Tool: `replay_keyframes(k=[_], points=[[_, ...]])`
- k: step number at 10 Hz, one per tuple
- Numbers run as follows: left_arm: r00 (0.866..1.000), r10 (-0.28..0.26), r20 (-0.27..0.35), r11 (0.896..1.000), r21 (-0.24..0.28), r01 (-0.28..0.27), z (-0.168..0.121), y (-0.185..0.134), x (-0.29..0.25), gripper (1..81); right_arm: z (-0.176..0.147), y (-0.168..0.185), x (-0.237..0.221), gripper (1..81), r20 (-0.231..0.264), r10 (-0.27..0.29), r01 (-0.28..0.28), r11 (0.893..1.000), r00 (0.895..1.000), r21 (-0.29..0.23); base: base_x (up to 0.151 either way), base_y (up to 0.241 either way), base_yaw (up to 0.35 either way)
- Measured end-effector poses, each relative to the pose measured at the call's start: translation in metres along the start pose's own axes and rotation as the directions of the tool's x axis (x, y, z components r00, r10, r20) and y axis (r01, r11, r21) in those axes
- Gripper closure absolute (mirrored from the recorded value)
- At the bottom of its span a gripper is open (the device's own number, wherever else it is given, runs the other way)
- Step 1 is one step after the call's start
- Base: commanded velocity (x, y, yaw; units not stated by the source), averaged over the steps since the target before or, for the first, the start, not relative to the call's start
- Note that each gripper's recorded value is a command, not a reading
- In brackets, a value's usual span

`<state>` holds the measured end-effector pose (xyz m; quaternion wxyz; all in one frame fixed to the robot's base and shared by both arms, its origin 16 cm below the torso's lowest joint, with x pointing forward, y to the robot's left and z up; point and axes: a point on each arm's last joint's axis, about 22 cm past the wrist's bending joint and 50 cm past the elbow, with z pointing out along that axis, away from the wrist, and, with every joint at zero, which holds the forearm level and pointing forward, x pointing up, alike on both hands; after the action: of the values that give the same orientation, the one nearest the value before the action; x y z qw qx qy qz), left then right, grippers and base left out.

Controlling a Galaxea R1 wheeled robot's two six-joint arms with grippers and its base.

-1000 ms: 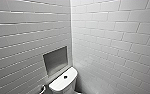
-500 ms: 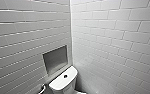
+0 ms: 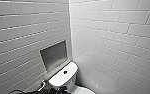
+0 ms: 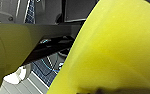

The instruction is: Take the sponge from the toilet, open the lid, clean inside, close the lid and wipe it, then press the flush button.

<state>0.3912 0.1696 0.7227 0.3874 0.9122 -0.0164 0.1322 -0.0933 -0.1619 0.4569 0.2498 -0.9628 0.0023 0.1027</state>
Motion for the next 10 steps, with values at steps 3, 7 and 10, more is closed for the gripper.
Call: replay_keyframes(k=[3,7,10], points=[[0.999,0.025,-0.042,0.998,-0.057,-0.028,-0.018,0.046,0.063,81.1,0.0,0.001,0.0,81.1,0.003,0.002,-0.002,1.0,1.0,-0.001,0.0,0.0,0.0],[0.995,-0.011,-0.103,0.999,-0.037,0.007,-0.023,0.052,0.125,81.1,0.005,-0.011,0.0,81.1,0.0,0.002,-0.002,1.0,1.0,0.014,0.0,0.0,0.0],[0.978,0.037,-0.203,0.999,-0.002,-0.039,-0.041,0.077,0.209,81.1,0.006,-0.012,0.0,81.1,0.0,-0.001,0.001,1.0,1.0,0.015,0.0,0.0,0.0]])
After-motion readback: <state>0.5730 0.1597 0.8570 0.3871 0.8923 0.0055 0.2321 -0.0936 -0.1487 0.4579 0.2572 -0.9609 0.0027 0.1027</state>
